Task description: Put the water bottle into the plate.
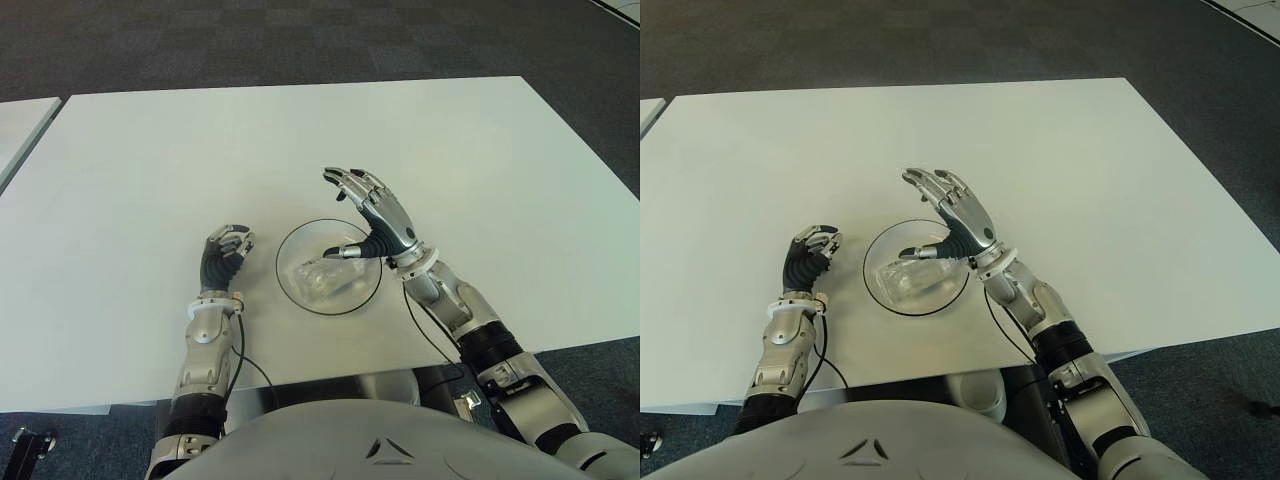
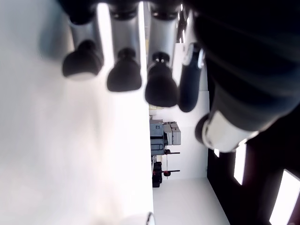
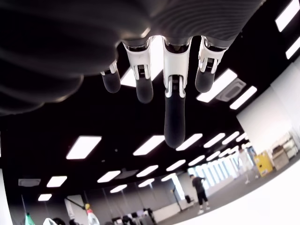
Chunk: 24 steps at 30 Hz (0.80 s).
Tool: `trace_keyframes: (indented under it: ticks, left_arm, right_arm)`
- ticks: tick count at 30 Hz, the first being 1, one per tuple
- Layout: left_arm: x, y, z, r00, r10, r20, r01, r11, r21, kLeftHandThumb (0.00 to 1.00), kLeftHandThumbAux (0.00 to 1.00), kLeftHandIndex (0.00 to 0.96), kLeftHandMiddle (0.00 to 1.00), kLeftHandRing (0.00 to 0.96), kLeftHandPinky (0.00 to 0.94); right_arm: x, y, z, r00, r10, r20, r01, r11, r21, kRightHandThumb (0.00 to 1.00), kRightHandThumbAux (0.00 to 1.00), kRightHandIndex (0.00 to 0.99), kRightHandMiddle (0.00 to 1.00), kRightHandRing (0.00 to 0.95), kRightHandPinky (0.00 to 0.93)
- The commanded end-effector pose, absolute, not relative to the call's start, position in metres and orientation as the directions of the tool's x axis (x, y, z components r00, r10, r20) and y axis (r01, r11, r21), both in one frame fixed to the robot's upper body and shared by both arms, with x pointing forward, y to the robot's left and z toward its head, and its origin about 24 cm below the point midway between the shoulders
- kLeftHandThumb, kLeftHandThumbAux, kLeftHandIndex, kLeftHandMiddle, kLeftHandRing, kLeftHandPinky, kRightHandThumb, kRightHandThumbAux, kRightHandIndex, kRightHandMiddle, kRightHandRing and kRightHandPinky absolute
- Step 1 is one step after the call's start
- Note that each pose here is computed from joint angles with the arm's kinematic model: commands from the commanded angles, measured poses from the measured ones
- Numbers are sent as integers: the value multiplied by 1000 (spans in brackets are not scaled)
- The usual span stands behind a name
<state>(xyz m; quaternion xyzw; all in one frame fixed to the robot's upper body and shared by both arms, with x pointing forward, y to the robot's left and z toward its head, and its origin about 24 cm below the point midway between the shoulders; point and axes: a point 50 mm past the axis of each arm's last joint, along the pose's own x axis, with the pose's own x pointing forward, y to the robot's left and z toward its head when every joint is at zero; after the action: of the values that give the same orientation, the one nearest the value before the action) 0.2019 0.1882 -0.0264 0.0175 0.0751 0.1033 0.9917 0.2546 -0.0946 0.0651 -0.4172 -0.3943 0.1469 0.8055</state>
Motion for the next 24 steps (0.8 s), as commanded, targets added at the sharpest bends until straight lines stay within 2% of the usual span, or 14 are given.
trace_keyframes:
  ticks: [1,8,15,20,22,24]
  left_arm:
    - [193,188,-40,952,210,-224,-203,978,51,713,710,438,807,823,836]
    - [193,187,-40,951,209,-226,-201,978,60,713,710,438,806,821,835]
    - [193,187,-40,950,210,-230,-201,978,64,713,710,437,807,823,837]
    - [193,186,-40,950,210,-232,-202,978,58,713,710,437,809,826,839]
    - [192,186,-39,950,210,-231,-203,978,56,713,710,437,810,826,839]
    - [192,185,-39,951,210,-229,-203,978,54,713,710,438,811,827,840]
  right_arm:
    - [255,-93,62,628,545,555,155,612,-776,0,279,0,0,0,0]
    - [256,-94,61,616,496,611,223,635,-740,0,282,0,0,0,0]
    - [255,-97,63,639,412,650,207,721,-661,0,297,0,0,0,0]
    - [260,-103,63,709,253,658,197,825,-530,0,351,0,0,0,0]
    - [261,-105,62,736,199,647,207,844,-495,0,420,0,0,0,0]
    - [259,-121,49,783,123,609,244,841,-484,15,468,0,0,0,0]
